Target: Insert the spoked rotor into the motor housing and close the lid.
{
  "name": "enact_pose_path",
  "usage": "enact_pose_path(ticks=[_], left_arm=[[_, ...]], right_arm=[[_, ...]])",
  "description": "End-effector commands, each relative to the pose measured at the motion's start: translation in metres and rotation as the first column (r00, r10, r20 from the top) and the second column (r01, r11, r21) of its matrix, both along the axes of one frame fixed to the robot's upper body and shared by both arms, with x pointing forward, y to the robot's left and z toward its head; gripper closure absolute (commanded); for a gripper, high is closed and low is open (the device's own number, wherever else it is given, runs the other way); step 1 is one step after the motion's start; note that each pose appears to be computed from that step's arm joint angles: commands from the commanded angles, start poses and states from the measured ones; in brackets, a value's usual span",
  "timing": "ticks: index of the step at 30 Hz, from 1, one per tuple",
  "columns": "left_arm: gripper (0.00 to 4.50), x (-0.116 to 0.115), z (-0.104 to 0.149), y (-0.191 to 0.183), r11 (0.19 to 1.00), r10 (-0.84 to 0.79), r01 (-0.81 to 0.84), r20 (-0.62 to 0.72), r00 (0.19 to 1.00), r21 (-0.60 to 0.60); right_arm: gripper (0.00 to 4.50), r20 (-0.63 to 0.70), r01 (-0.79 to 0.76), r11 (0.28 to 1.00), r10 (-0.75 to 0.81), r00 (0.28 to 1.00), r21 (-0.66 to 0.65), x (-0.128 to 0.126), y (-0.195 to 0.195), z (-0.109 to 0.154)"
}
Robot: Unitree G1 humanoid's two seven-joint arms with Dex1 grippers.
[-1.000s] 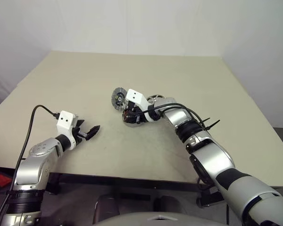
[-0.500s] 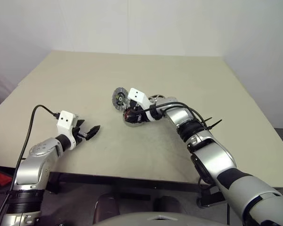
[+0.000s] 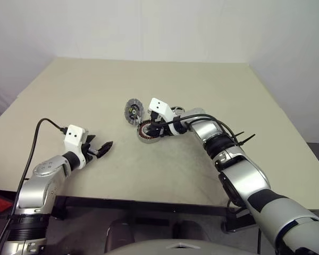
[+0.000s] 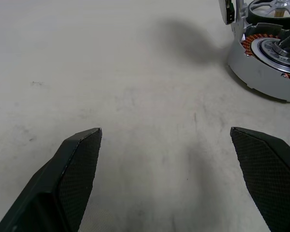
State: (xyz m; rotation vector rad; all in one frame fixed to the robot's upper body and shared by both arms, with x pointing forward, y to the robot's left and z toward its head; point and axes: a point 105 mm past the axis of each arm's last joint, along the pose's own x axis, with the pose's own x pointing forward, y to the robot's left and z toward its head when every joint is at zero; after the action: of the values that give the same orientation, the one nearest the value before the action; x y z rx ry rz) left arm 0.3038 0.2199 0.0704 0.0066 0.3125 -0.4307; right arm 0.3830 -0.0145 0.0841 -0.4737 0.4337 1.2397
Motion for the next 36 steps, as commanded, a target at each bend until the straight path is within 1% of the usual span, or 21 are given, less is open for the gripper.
enact_pose_path(ticks=[1,19,23,28,31,34,36], left_arm=[[0.00,0.003,0.013,-0.002,1.000,-0.015,0.014,0.053,0.998,0.015],[0.00,0.004,0.014,0.003,1.000,-0.004,0.003,0.053,0.999,0.020],[0.00,0.005,0.015,0.003,1.000,-0.006,0.005,0.056,0.998,0.020],[0.00,0.005,0.013,0.002,1.000,-0.007,0.006,0.053,0.999,0.019],[0.00,0.004,0.013,0.002,1.000,-0.008,0.007,0.051,0.999,0.019],[0.00,0.004,0.013,0.002,1.000,-0.009,0.008,0.051,0.999,0.019],[0.00,0.004,0.013,0.002,1.000,-0.010,0.009,0.050,0.999,0.019]], right_arm=[[2.94,0.039,-0.001,1.000,0.000,0.999,0.015,0.004,0.002,0.013],[2.94,0.032,0.027,1.000,-0.027,0.999,0.001,0.005,-0.015,0.010],[2.94,0.034,0.027,0.999,-0.028,0.999,0.017,0.005,-0.012,0.014],[2.94,0.032,0.058,0.995,-0.060,0.998,0.076,0.010,-0.007,0.027],[3.59,0.035,0.067,0.993,-0.071,0.997,0.100,0.011,-0.005,0.031],[4.47,0.033,0.066,0.992,-0.070,0.997,0.111,0.010,-0.004,0.032],[4.47,0.033,0.074,0.991,-0.078,0.996,0.114,0.011,-0.004,0.032]])
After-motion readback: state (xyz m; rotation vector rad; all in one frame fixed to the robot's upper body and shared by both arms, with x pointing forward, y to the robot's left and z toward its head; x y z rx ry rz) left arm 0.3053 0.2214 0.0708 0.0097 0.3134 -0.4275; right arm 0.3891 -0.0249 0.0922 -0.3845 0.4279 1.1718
